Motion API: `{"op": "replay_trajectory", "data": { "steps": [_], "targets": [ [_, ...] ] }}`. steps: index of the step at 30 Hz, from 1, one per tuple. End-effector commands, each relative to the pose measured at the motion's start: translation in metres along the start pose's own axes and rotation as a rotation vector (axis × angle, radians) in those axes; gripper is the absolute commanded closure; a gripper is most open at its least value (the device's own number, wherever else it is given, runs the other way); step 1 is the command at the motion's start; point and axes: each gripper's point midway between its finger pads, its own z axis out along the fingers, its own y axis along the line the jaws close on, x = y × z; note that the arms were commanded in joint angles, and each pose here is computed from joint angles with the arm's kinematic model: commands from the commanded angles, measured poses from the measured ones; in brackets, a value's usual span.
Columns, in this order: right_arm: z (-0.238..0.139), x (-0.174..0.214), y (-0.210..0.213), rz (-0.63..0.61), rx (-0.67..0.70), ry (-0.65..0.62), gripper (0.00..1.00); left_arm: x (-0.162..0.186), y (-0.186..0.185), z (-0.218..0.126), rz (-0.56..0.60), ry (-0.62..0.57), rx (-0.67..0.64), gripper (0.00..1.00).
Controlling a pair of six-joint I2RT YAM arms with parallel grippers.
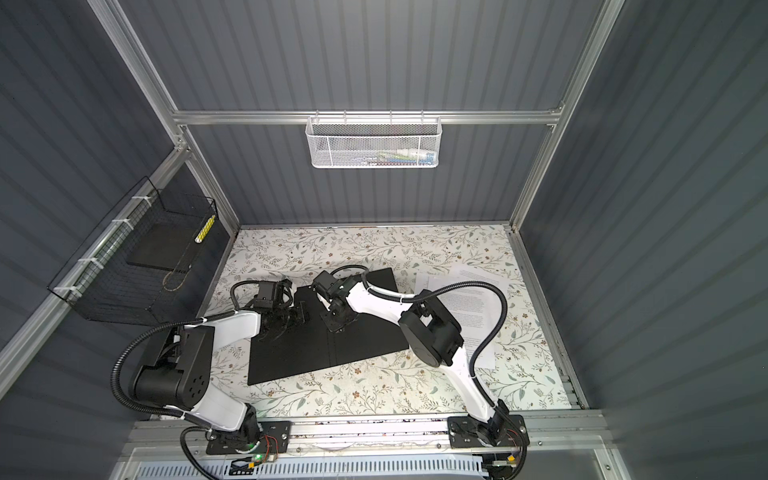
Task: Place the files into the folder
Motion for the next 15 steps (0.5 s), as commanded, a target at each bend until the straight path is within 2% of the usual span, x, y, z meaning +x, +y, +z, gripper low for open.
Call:
{"op": "replay_trajectory", "data": {
  "steps": [1, 8, 15],
  "targets": [
    [0.043, 0.078, -0.038, -0.041, 0.149, 0.285, 1.00, 0.040, 0.024, 0.005, -0.027, 0.133, -0.081, 1.00],
    [0.053, 0.098, -0.048, -0.070, 0.187, 0.355, 1.00, 0.040, 0.024, 0.006, -0.028, 0.140, -0.082, 1.00],
    [0.055, 0.094, -0.057, -0.183, 0.324, 0.434, 1.00, 0.039, 0.024, 0.006, -0.027, 0.134, -0.084, 1.00]
  ]
}}
